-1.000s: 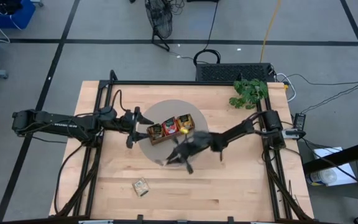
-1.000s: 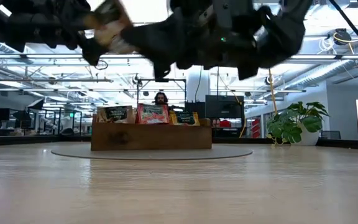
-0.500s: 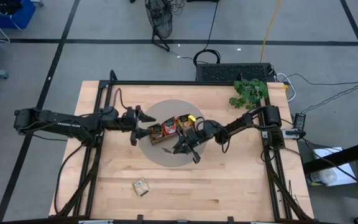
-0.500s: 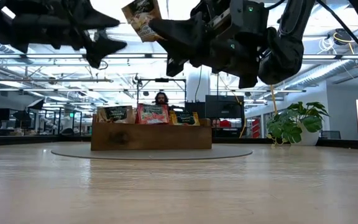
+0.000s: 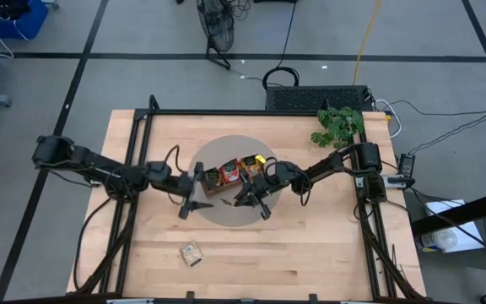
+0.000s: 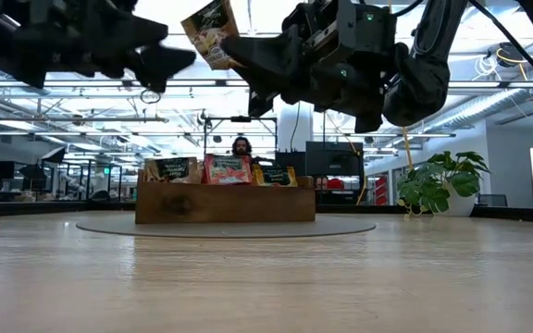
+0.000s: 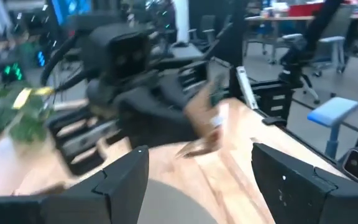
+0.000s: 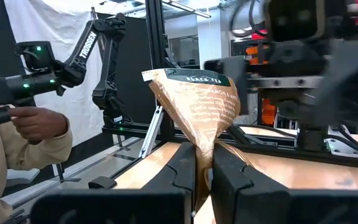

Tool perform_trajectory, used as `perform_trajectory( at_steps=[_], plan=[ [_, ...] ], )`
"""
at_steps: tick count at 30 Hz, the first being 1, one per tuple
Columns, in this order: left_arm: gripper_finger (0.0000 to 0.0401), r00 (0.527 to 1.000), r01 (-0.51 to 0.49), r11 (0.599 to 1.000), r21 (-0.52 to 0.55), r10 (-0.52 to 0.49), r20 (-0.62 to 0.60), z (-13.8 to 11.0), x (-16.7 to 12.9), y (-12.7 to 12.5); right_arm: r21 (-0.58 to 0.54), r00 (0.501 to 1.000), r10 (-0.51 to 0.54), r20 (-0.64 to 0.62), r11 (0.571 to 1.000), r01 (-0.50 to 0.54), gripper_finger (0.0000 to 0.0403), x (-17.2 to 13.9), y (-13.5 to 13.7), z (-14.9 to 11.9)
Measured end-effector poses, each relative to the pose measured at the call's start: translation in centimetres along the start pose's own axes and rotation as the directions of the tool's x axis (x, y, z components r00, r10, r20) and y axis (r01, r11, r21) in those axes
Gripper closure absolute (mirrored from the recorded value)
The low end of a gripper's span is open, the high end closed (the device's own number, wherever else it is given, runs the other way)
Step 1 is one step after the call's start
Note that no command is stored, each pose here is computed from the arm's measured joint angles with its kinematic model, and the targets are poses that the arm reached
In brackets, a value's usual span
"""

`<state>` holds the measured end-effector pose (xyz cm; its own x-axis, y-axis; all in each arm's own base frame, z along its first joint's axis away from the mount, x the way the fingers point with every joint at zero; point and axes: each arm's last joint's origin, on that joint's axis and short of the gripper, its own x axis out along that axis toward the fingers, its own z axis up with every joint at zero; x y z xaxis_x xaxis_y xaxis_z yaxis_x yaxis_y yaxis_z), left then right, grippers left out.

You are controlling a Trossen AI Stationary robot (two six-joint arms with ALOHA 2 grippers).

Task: Pick & Place Tea
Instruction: Put the brown tea bag into the wooden organizer

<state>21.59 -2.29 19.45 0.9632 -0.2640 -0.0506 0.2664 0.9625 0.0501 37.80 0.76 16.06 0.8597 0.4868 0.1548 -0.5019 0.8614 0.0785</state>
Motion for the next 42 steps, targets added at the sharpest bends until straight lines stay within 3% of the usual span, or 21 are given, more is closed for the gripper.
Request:
perform_trajectory(
  at_steps=[5, 9, 12, 18, 42],
  plan=[
    [0.0121, 0.996, 0.04, 0.996, 0.079, -0.045, 0.073, 0.8, 0.5, -1.1, 0.0, 1.0, -0.003, -0.001, 1.0, 0.003, 0.039, 0.0, -0.1, 0.0],
    [0.0121, 0.996, -0.011, 0.999, 0.042, 0.008, 0.086, 1.8, 1.9, -1.1, -0.003, 1.0, -0.009, -0.001, 1.0, 0.009, 0.0389, 0.0, -0.1, 0.0],
    [0.0121, 1.0, -0.029, 0.999, 0.015, 0.029, 0.011, 1.6, 3.5, -0.8, -0.007, 1.0, -0.008, 0.002, 1.0, 0.008, 0.039, 0.0, -0.1, 0.0],
    [0.0121, 0.998, 0.031, 0.997, 0.075, -0.027, -0.049, 1.8, 5.5, -0.7, 0.001, 1.0, -0.009, -0.005, 1.0, 0.009, 0.039, 0.0, -0.1, 0.0],
    [0.0131, 0.993, 0.028, 0.994, 0.105, -0.016, -0.118, 3.0, 3.7, -0.8, 0.008, 1.0, -0.005, -0.014, 1.0, 0.005, 0.039, 0.0, -0.1, -0.1]
  ],
)
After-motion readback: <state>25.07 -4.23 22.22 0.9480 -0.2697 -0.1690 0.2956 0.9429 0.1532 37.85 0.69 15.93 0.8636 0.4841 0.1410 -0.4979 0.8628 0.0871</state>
